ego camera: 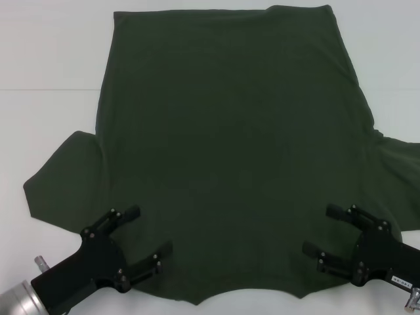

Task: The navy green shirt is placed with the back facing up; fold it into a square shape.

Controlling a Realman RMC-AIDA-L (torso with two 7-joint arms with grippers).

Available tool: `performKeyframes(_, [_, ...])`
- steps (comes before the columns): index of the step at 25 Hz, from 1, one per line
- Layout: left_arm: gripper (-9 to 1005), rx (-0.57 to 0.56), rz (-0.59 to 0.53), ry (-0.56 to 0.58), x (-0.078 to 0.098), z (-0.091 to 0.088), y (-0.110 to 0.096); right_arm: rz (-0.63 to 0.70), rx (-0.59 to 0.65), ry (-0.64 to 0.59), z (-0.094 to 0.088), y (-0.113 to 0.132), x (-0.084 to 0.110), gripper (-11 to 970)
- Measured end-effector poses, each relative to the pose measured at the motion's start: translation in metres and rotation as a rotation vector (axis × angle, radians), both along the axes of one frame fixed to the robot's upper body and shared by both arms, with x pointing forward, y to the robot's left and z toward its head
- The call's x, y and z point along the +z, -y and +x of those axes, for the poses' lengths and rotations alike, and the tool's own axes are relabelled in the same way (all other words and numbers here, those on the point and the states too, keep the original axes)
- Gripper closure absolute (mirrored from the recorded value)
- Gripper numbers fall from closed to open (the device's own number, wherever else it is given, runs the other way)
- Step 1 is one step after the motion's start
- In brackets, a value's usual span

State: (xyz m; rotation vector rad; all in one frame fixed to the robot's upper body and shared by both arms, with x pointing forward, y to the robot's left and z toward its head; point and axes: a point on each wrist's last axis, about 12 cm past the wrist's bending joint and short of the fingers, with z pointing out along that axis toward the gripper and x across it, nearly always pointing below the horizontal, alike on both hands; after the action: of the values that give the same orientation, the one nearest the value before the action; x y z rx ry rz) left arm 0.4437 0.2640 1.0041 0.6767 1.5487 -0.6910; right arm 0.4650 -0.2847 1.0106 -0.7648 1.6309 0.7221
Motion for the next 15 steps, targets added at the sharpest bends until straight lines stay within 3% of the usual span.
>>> performKeyframes(15, [118,0.000,0.004,-0.005,-0.0006,0.0004,0.0001,-0.001,0.002,0.000,-0.0001,-0.0002,-0.0001,44])
